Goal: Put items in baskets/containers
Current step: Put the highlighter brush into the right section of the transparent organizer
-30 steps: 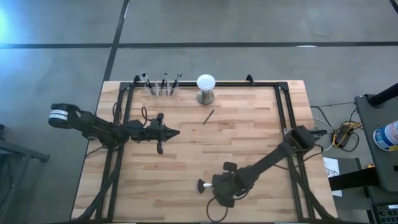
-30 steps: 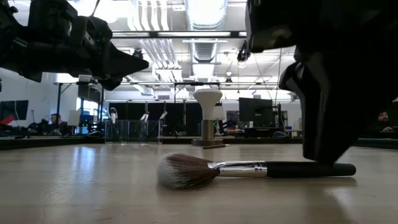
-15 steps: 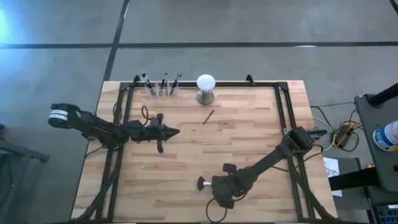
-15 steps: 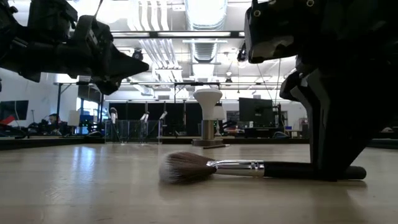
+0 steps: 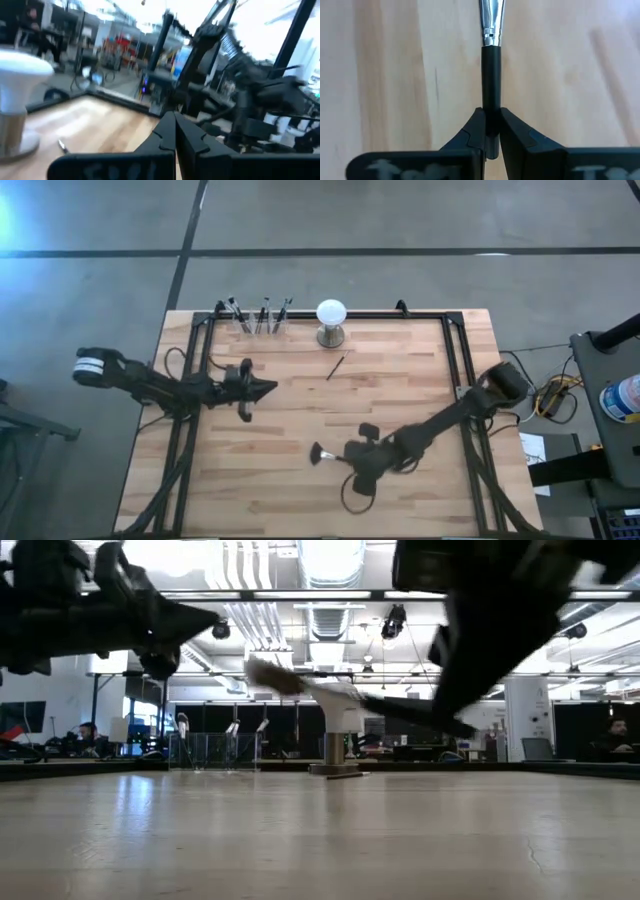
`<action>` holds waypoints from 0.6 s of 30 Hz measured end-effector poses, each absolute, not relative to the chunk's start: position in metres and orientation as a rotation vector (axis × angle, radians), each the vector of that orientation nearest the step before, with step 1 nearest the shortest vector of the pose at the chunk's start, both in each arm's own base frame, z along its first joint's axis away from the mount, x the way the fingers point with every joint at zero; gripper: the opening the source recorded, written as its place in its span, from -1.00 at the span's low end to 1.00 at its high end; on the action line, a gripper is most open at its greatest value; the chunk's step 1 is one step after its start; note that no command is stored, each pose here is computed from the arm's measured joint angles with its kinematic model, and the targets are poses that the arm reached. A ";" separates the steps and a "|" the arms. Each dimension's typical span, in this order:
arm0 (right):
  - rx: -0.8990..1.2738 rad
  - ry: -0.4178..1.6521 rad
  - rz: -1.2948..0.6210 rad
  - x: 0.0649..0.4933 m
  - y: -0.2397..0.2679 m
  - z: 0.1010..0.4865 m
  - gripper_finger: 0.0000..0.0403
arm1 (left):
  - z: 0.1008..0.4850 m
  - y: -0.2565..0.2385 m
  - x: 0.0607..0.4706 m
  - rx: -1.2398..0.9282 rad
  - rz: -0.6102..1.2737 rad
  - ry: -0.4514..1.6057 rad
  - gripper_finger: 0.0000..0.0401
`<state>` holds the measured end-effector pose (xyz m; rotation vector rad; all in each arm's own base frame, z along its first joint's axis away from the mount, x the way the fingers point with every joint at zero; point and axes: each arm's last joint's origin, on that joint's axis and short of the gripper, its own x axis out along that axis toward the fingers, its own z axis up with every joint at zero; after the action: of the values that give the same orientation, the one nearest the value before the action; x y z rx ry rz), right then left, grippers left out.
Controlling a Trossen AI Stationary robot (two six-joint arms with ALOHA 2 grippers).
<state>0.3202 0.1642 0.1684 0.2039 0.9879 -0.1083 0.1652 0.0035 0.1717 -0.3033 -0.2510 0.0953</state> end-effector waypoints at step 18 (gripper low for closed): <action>0.285 0.207 -0.065 0.321 0.023 0.207 -0.86 | 0.201 0.010 0.186 -0.297 0.059 -0.318 -0.80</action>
<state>0.3206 0.0226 0.2071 0.2851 0.2067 -0.0651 0.1860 0.0097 0.2008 -0.2967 -0.3181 0.0586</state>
